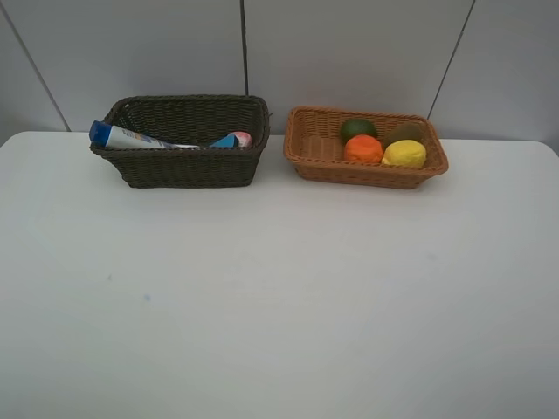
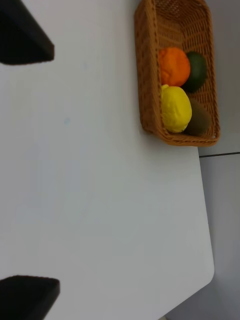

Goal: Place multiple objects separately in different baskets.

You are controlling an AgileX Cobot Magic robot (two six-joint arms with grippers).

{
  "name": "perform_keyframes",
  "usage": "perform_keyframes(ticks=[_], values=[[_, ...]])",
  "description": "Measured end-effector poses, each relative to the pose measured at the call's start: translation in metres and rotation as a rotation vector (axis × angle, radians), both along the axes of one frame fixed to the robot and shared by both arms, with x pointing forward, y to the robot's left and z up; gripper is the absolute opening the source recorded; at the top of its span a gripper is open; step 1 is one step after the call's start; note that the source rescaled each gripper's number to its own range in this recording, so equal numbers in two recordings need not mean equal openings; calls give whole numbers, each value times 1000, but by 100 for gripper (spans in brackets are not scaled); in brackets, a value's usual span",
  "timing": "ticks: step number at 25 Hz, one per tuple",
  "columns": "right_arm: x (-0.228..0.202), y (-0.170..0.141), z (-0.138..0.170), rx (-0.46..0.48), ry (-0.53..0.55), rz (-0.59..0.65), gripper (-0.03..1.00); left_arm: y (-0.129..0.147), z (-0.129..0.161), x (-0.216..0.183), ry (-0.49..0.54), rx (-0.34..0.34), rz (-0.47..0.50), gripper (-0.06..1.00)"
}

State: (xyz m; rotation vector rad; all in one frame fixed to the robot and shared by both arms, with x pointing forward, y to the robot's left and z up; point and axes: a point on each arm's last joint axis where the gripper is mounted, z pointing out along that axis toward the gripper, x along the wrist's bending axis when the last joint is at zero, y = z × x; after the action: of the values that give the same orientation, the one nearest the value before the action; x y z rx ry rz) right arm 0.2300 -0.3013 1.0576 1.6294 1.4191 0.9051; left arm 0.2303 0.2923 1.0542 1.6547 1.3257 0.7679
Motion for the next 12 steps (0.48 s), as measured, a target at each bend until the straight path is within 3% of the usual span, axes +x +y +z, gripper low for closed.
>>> perform_keyframes(ticks=[12], values=[[0,0,0,0,0,0,100,0,0,0,0,0,0,100]])
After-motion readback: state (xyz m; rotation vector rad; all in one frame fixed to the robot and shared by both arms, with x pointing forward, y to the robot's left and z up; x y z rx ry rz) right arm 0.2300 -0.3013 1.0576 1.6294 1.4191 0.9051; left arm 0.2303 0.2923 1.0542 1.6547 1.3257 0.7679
